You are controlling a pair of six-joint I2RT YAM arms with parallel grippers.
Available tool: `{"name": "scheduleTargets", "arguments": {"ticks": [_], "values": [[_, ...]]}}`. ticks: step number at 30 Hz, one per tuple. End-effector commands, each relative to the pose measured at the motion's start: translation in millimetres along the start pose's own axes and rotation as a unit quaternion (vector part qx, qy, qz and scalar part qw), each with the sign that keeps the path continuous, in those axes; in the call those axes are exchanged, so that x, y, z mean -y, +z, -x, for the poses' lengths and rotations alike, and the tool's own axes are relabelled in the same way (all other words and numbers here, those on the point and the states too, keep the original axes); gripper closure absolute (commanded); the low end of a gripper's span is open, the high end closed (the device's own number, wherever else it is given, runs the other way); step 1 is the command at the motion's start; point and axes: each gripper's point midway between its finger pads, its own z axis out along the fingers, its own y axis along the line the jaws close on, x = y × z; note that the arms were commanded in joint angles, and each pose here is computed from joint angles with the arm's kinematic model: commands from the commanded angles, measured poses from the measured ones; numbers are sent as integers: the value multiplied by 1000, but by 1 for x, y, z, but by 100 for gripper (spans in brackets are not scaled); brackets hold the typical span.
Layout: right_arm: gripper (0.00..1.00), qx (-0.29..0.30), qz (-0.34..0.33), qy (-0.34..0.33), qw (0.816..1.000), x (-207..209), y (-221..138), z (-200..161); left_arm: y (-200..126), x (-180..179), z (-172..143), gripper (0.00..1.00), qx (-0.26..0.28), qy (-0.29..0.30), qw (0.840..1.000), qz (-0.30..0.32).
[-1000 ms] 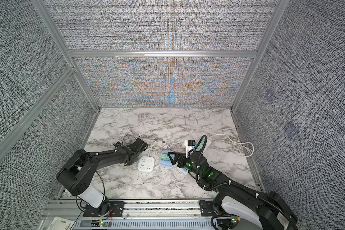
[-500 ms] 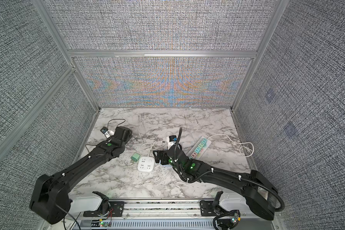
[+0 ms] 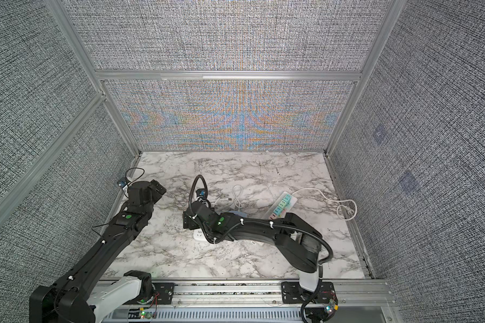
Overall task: Insert plugs into power strip
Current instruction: Pick up the plug from the middle-left of the table.
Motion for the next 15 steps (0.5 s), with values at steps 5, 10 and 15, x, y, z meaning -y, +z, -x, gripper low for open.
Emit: {"name": "scheduleTargets", "arguments": {"ticks": [5, 10, 15], "values": [[14, -43, -60, -10, 997, 9, 49, -15, 0, -38, 9, 1, 4, -28, 999, 16], [17, -82, -65, -7, 994, 6, 61, -35, 0, -48, 12, 1, 3, -43, 999, 23], [18, -89, -74, -9, 993, 11, 57, -44, -4, -49, 16, 1, 15, -47, 999, 18]]}}
